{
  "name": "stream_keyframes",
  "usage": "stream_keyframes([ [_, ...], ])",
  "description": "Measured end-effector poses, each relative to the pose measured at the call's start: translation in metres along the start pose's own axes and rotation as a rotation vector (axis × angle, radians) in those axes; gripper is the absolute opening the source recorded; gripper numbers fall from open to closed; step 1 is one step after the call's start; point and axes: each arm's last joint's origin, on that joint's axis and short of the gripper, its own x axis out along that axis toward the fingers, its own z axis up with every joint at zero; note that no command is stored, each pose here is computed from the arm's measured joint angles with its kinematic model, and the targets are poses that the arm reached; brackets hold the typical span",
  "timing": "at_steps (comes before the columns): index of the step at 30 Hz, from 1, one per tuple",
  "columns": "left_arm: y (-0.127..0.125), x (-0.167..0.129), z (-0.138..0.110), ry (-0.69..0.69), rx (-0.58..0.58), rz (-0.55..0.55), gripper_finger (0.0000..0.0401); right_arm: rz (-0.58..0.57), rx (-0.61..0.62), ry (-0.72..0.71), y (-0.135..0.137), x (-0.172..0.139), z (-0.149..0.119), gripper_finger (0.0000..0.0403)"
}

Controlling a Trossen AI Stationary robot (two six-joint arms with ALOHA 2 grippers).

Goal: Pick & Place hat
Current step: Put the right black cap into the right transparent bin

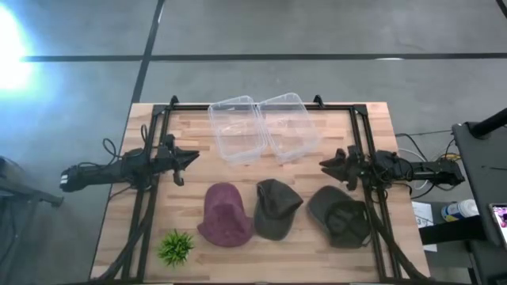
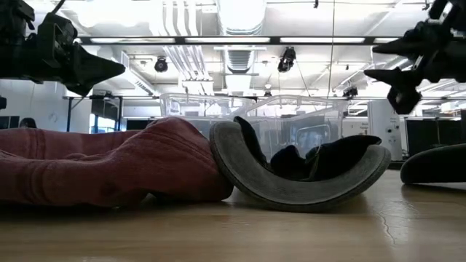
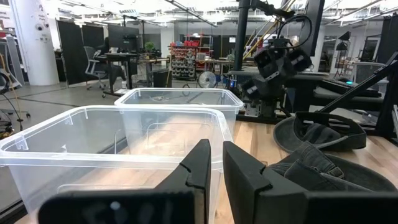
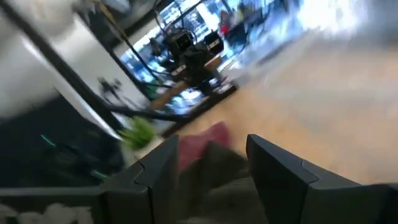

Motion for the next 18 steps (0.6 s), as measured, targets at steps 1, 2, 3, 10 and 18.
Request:
stream_keyframes([
  [1, 0.0, 0.0, 0.0, 0.0, 0.0, 0.0, 0.0037, 0.008, 0.104, 0.009, 0.0, 0.0, 0.0, 0.0183],
  [2, 0.0, 0.0, 0.0, 0.0, 0.0, 0.0, 0.0037, 0.007, 0.191, 0.011, 0.0, 0.0, 0.0, 0.0183],
  [3, 0.0, 0.0, 0.0, 0.0, 0.0, 0.0, 0.0037, -0.001, 0.253, 0.009, 0.0, 0.0, -0.001, 0.0183],
  [10, 0.0, 0.0, 0.0, 0.0, 0.0, 0.0, 0.0037, -0.008, 0.262, 0.058, -0.002, 0.001, -0.004, 0.0183],
  [18, 0.0, 0.0, 0.0, 0.0, 0.0, 0.0, 0.0037, 0.019, 0.319, 0.284, -0.003, 0.008, -0.014, 0.0183],
])
